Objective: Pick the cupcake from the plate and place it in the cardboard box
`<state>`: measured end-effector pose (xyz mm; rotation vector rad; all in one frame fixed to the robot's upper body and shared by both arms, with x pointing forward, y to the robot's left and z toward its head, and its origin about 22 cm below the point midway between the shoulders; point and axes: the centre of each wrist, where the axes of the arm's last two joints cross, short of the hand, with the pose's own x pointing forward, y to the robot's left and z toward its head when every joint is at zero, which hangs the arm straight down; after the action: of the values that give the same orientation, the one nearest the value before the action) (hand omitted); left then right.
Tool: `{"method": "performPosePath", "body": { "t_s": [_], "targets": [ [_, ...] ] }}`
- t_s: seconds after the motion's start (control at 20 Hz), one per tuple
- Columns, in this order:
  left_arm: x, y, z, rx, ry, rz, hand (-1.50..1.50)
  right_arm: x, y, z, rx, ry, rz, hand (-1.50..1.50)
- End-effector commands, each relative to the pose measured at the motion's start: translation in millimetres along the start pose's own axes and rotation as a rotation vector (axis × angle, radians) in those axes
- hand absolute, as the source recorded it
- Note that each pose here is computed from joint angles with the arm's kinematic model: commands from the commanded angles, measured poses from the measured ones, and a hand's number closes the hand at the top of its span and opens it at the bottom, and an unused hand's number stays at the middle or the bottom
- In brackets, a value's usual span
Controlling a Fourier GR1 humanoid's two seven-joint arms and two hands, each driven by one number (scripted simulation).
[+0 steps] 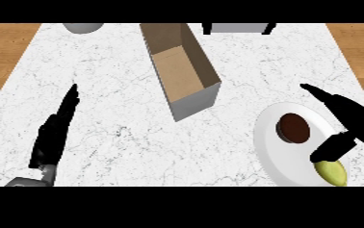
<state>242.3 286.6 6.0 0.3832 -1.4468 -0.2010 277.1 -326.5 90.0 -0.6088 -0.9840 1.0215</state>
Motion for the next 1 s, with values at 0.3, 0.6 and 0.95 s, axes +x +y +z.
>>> {"method": "performPosePath", "body": {
  "t_s": [0.3,0.6,0.95],
  "targets": [
    [17,11,5,0.004,0.004,0.011,0.0,-17,35,-9,0.021,0.099,0.046,-1.5],
    [-5,4,-3,0.002,0.001,0.005,0.0,-21,40,-14,0.018,0.079,0.03,-1.5],
    [6,-16,16,-0.002,-0.003,0.011,0.0,-17,46,-12,0.004,0.098,0.032,-1.5]
  ]
}}
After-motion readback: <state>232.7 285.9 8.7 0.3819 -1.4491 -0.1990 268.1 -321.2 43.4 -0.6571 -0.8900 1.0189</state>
